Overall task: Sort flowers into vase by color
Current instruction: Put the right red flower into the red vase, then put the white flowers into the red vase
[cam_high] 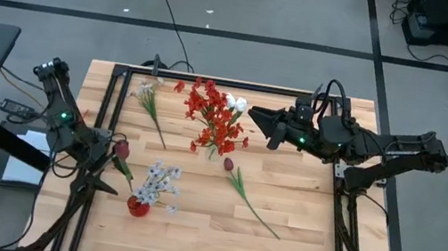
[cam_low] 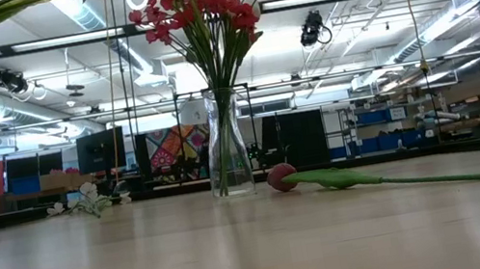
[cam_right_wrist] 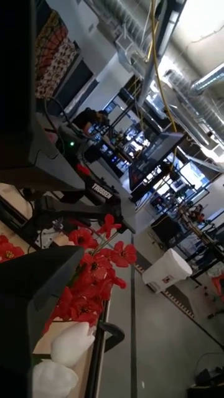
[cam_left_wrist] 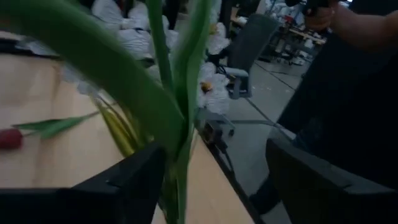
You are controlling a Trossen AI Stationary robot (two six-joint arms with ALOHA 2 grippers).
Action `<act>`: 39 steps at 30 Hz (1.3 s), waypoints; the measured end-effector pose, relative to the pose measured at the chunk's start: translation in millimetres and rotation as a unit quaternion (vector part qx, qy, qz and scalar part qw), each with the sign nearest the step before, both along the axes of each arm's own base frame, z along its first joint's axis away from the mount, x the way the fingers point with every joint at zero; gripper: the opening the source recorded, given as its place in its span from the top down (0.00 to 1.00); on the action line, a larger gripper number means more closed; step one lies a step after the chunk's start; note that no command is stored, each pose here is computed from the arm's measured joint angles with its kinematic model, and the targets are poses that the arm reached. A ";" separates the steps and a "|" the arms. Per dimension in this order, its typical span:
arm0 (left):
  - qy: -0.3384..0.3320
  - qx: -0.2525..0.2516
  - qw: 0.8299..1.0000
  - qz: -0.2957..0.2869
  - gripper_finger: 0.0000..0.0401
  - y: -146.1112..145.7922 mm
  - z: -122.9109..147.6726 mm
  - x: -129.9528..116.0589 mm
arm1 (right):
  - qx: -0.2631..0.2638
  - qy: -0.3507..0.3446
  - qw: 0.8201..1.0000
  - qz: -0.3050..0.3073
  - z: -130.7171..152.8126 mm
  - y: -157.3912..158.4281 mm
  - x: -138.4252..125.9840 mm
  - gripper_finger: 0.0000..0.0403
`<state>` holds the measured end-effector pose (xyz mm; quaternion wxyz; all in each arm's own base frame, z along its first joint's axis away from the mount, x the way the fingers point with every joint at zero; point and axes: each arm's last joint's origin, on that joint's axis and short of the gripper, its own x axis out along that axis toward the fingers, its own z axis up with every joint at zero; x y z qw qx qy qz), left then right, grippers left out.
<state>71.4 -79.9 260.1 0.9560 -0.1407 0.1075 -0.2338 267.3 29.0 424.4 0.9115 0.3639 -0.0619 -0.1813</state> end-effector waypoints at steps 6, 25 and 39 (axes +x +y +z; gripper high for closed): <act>0.057 -0.027 0.998 -0.016 0.28 5.2 12.0 -5.5 | 0.004 -0.002 1.000 0.005 0.0 2.7 -0.3 0.60; 0.097 -0.066 0.992 0.043 0.28 42.5 98.5 -28.7 | 0.004 -0.001 1.000 0.014 -0.1 7.7 -1.0 0.60; 0.169 -0.192 0.877 0.406 0.44 72.9 78.9 -34.0 | 0.078 0.112 0.989 -0.049 -29.1 -11.0 -5.0 0.60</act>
